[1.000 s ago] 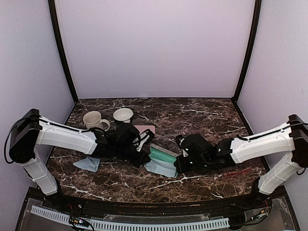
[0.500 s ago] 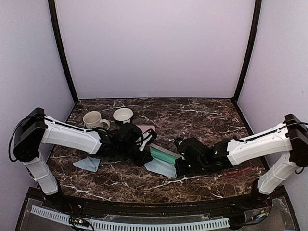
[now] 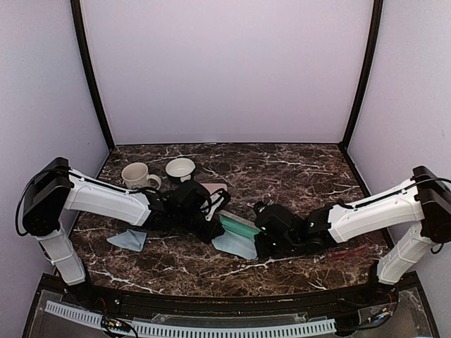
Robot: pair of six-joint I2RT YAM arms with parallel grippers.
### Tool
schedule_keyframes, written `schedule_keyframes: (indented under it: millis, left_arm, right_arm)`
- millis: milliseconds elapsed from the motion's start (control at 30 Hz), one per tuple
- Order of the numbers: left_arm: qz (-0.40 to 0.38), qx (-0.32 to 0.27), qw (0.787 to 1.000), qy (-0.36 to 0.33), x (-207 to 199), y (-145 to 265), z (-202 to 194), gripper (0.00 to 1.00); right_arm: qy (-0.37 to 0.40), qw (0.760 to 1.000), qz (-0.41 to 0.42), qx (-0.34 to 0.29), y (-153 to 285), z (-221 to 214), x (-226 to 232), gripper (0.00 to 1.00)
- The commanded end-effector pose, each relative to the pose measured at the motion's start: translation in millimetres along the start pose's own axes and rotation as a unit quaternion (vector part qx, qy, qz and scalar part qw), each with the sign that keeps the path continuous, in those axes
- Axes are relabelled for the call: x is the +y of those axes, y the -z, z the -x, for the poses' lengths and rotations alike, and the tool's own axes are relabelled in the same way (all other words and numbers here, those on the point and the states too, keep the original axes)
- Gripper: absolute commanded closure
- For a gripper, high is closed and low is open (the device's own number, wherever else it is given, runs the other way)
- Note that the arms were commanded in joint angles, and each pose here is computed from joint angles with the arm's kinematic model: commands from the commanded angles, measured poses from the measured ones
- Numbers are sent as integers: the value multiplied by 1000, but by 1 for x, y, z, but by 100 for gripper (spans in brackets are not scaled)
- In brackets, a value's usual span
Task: Organize the sunglasses
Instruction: Place the folded cleaning cloth in the sunglasses case.
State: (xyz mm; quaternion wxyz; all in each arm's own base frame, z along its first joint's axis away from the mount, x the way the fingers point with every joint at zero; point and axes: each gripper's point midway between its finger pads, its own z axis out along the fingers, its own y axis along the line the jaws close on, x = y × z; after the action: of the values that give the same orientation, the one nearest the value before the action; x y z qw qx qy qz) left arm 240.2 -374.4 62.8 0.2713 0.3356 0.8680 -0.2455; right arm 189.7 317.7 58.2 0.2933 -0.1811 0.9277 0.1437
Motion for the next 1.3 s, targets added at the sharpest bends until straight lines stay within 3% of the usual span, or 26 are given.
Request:
schedule_keyframes:
  millis: [0,1267]
  left_arm:
    - [8,-20,1000,-12,2,0,16,100]
    - [20,-35,999,-36,9,-16,15,100]
  right_arm:
    - [-3,1000,-13,-15,3,9,1,100]
    - [8,998,-56,-12,-9,0,-2,100]
